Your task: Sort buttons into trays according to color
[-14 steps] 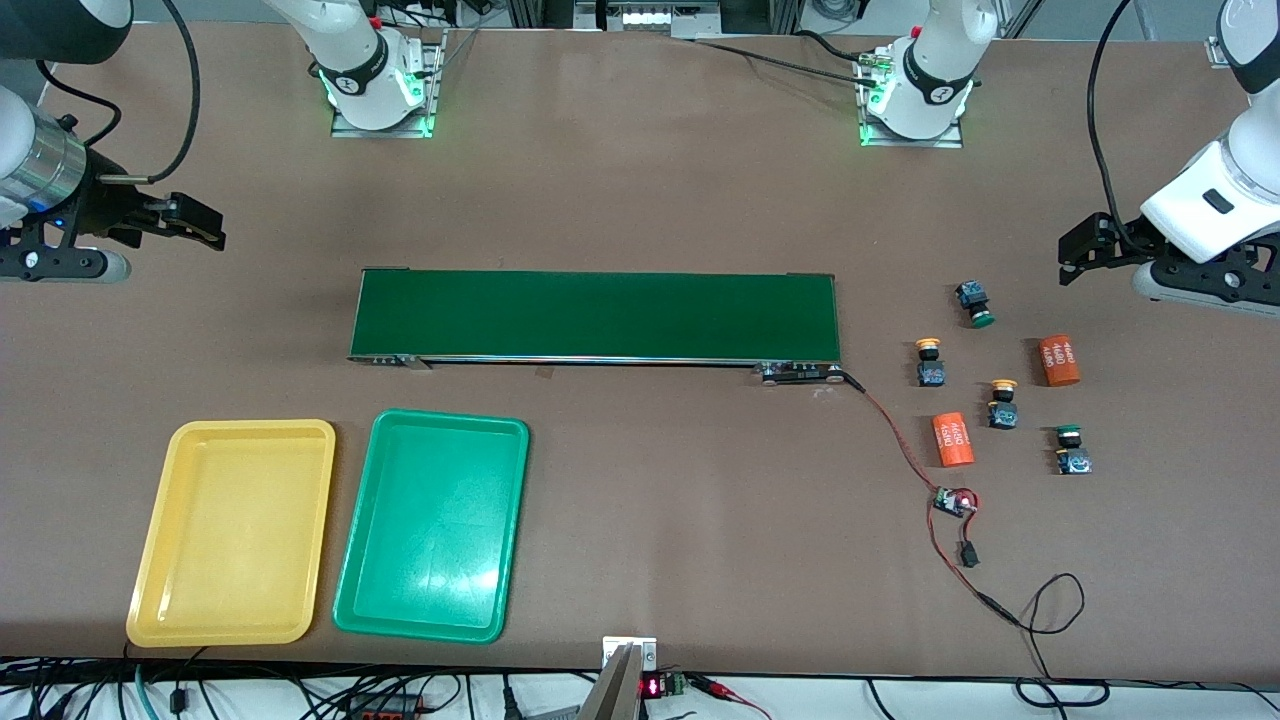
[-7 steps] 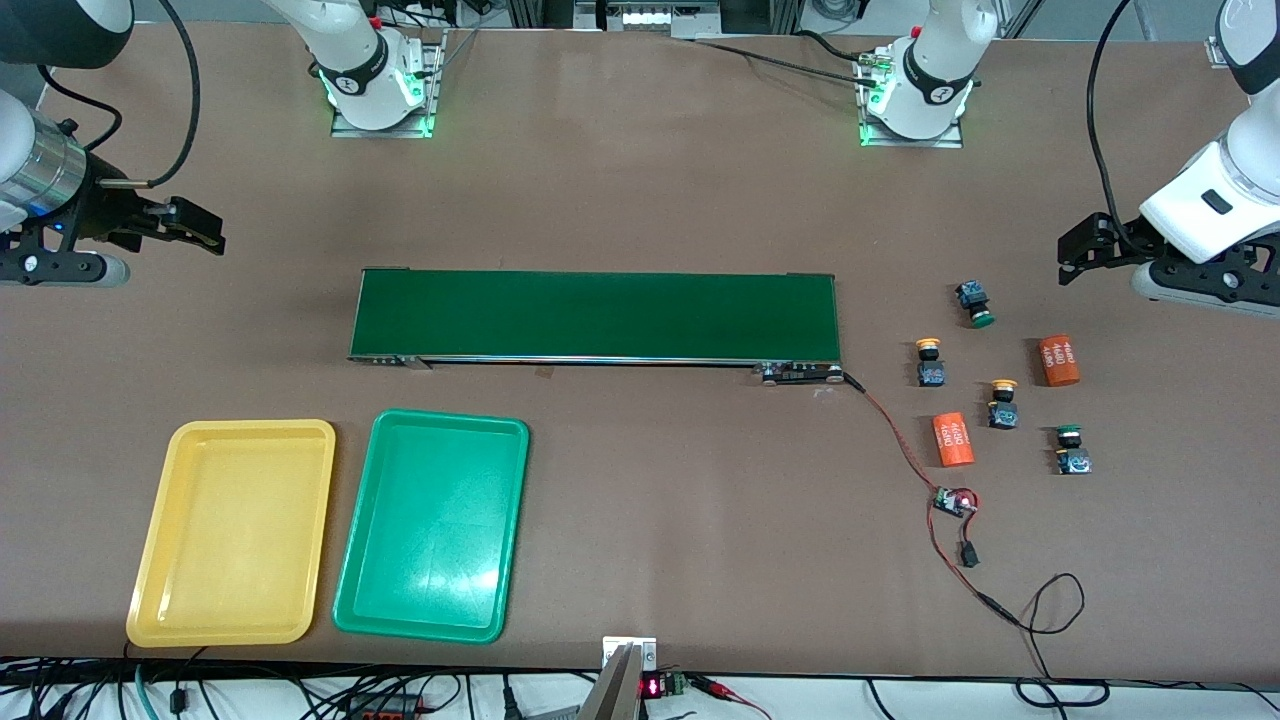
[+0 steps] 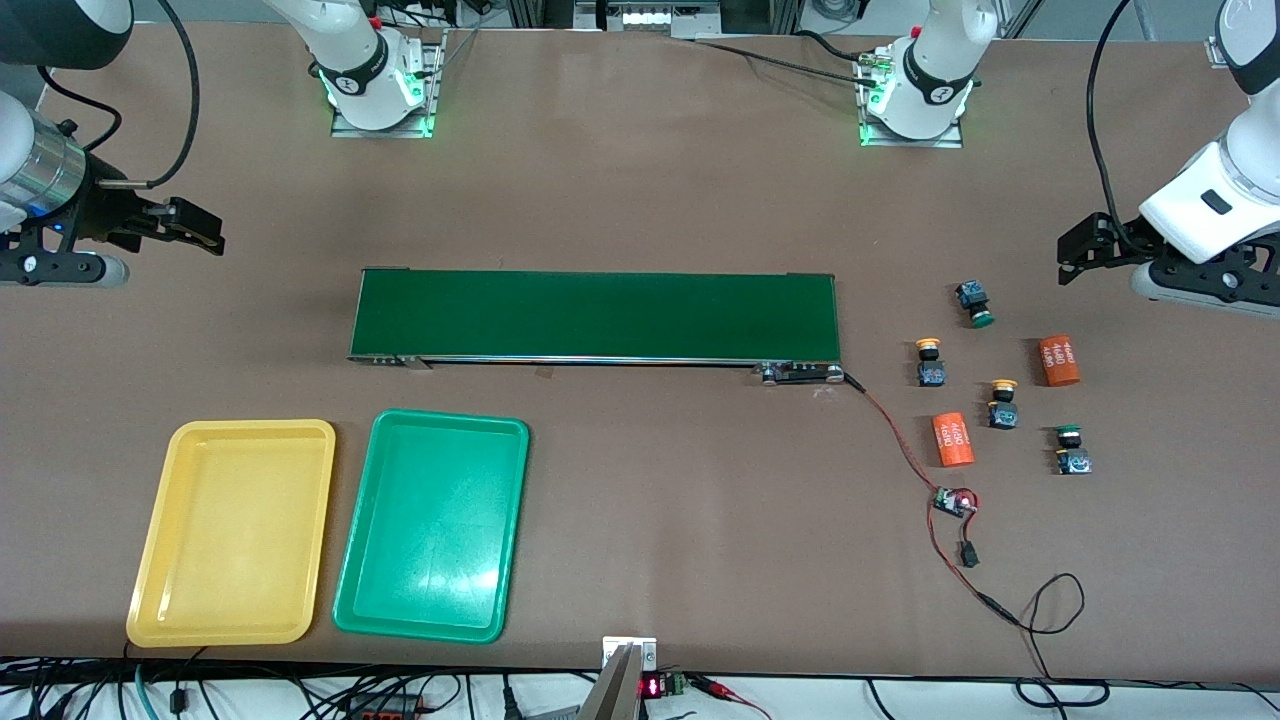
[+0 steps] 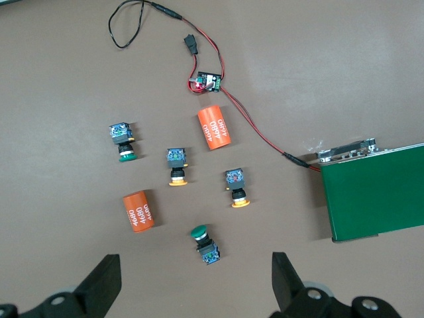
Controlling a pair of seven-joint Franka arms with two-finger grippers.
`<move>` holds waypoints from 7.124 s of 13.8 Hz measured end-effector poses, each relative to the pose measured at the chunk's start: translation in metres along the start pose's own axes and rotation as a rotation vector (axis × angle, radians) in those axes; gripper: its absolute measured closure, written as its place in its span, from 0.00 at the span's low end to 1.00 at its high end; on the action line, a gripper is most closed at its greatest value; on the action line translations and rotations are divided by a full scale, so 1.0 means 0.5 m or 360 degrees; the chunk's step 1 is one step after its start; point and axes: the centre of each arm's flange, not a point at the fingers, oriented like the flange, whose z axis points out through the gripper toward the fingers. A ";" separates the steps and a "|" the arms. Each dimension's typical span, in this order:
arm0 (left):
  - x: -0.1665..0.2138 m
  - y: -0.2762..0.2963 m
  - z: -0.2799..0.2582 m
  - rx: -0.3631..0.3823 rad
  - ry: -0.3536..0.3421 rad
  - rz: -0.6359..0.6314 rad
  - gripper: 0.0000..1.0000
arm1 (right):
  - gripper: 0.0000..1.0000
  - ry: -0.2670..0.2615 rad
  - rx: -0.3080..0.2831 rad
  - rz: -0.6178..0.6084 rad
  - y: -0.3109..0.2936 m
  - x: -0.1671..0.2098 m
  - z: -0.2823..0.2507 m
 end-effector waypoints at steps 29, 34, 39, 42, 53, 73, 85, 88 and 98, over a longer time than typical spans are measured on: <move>0.212 -0.024 0.496 -0.0052 0.0017 -0.0335 0.00 | 0.00 0.0001 -0.0001 -0.0005 -0.005 0.002 0.003; 0.220 -0.014 0.657 -0.0071 -0.0042 -0.0330 0.00 | 0.00 -0.0001 -0.0001 -0.0007 -0.006 0.002 0.004; 0.197 0.002 0.789 -0.0090 -0.0193 -0.0310 0.00 | 0.00 -0.0003 -0.0002 -0.0013 -0.011 0.002 0.005; 0.196 -0.002 0.803 -0.0093 -0.0203 -0.0298 0.17 | 0.00 -0.0004 -0.0002 -0.0013 -0.011 0.002 0.005; 0.224 0.133 0.541 -0.0167 -0.0290 0.0169 0.49 | 0.00 -0.0005 -0.0002 -0.0014 -0.011 0.002 0.006; -0.012 0.748 0.623 -0.0205 -0.0310 0.2034 0.44 | 0.00 -0.0010 -0.0003 -0.0016 -0.013 0.003 0.008; 0.096 0.481 0.355 0.0007 -0.0234 0.1255 0.00 | 0.00 -0.0015 -0.0003 -0.0016 -0.014 0.005 0.012; 0.129 0.340 0.364 0.0004 -0.0231 0.0759 0.00 | 0.00 -0.0017 -0.0003 -0.0017 -0.014 0.005 0.013; 0.130 0.150 0.462 0.0006 -0.0397 -0.0128 0.00 | 0.00 -0.0020 -0.0004 -0.0020 -0.016 0.007 0.016</move>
